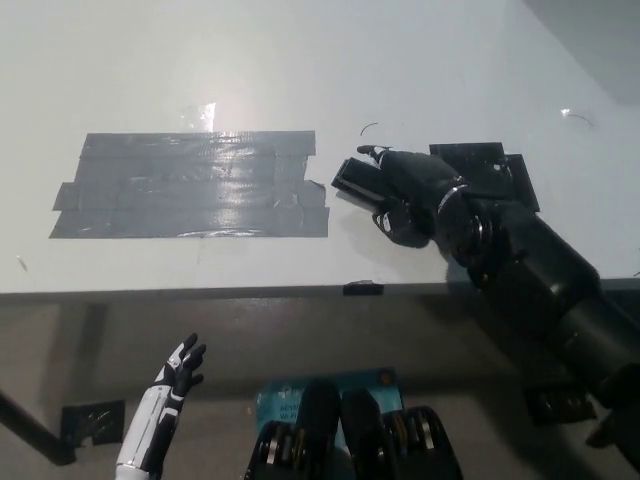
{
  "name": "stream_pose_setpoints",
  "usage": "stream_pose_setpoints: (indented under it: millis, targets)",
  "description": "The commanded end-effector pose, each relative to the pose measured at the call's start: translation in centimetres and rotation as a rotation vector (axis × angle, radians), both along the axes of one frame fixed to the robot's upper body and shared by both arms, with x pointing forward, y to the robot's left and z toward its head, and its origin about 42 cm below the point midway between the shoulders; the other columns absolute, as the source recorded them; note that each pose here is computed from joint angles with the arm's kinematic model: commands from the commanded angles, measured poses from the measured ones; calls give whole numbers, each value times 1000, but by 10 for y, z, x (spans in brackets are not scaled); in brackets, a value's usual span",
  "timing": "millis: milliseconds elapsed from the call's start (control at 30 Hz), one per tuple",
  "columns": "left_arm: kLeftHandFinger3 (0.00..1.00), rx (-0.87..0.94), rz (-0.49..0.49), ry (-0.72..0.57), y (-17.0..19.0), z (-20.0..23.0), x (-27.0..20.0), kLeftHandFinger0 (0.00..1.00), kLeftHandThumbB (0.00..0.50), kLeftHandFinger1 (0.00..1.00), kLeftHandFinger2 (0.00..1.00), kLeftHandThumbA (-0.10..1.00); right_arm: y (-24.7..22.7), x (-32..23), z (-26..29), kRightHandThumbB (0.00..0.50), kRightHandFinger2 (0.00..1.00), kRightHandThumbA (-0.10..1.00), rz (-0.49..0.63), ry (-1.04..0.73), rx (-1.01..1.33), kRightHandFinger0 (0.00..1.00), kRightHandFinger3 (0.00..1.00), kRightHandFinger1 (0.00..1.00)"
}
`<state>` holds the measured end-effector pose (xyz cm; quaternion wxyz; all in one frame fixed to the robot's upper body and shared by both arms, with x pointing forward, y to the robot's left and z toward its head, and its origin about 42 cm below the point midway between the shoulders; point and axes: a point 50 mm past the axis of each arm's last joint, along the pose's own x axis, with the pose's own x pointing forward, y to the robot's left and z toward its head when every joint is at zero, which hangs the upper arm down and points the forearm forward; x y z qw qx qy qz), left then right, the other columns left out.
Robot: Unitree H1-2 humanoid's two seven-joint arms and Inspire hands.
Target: A person hands a stapler to the robot and the robot grabs it with its right hand and places it on the desk infront of it
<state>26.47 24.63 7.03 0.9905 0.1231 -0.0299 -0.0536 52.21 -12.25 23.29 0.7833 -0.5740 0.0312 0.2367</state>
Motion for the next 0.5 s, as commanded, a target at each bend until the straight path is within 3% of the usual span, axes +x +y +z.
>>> stream_pose_setpoints:
  millis: [0, 133, 467]
  targets:
    - [1000, 8, -13, -46, 1, 11, 4, 976, 480, 1000, 1000, 1000, -23, 0, 26, 500, 1000, 893, 61, 94, 71, 1000, 1000, 1000]
    - [1000, 5, -12, -54, 2, 13, 7, 979, 476, 1000, 1000, 1000, -25, 0, 60, 500, 1000, 956, 117, 91, 250, 1000, 1000, 1000]
    - [1000, 4, -13, -33, 1, 6, -4, 945, 473, 1000, 1000, 1000, -34, -12, 112, 500, 1000, 993, 196, 43, 407, 1000, 1000, 1000]
